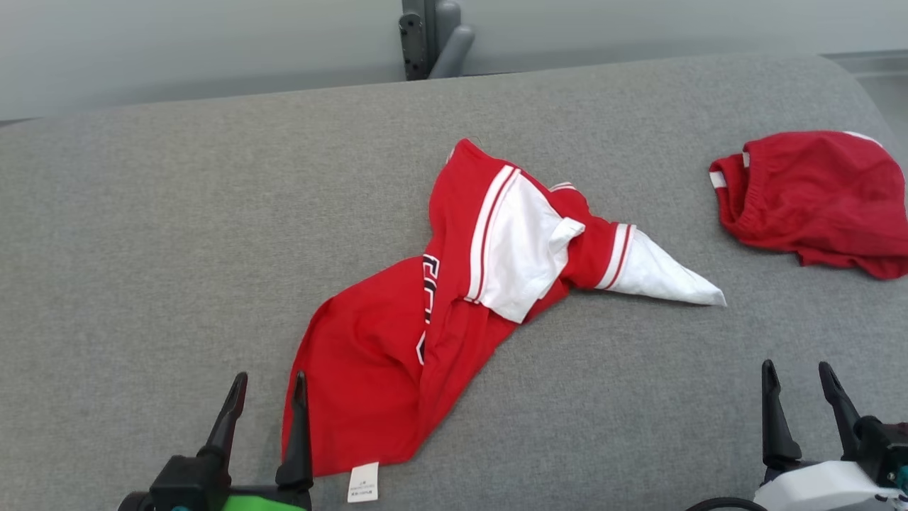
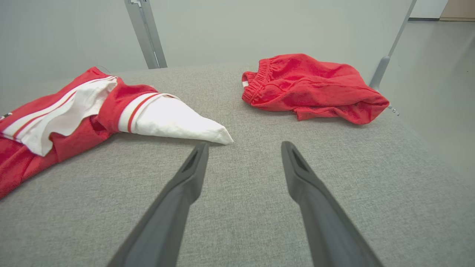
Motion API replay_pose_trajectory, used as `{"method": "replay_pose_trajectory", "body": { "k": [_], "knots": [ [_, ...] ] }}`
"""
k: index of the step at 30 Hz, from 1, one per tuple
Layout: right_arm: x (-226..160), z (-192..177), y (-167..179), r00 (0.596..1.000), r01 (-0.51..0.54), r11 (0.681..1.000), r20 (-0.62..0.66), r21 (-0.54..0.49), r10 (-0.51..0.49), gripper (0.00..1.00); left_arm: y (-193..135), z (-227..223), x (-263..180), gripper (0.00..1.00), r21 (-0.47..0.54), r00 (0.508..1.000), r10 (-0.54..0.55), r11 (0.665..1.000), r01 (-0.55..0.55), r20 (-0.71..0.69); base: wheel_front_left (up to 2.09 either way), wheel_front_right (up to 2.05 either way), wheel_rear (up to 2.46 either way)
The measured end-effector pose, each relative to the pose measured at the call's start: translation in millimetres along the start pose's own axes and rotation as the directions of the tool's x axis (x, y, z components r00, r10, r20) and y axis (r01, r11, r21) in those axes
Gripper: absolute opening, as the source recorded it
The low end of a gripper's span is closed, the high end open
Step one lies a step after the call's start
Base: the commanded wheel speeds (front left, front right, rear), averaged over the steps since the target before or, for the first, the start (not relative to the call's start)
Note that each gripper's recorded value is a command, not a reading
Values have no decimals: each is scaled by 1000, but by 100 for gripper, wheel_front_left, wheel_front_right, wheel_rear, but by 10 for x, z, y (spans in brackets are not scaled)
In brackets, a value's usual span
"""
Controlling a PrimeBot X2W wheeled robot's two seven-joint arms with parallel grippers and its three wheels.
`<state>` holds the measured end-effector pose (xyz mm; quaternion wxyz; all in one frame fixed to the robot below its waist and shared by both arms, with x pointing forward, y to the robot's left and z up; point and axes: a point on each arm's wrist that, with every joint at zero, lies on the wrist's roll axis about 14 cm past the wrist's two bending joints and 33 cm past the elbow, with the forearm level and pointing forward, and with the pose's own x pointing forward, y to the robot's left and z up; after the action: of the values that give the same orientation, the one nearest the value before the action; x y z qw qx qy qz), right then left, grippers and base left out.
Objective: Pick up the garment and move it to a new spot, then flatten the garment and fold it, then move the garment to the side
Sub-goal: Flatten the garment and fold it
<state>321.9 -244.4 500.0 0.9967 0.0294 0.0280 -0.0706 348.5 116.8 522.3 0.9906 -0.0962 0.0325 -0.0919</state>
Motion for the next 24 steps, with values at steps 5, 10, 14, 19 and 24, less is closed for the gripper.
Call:
{"method": "replay_pose_trajectory", "body": {
  "k": [5,10,14,19,24],
  "knots": [
    [-96,-69,91,999,-36,999,-21,2,36,100,269,-34,-390,100,19,994,107,994,-108,19,0,0,0],
    [-113,-33,201,997,-73,997,-6,12,73,100,473,-134,-730,100,23,983,183,983,-183,12,0,0,0],
    [-104,22,280,995,-99,995,13,15,98,100,570,-137,-893,100,34,978,206,978,-207,25,0,0,0],
    [-102,60,340,993,-118,993,26,15,117,100,633,-157,-999,100,42,976,216,975,-217,29,0,0,0],
    [-104,44,362,992,-124,992,21,16,124,100,648,-190,-991,100,45,978,209,977,-210,19,0,0,0]
  ]
}}
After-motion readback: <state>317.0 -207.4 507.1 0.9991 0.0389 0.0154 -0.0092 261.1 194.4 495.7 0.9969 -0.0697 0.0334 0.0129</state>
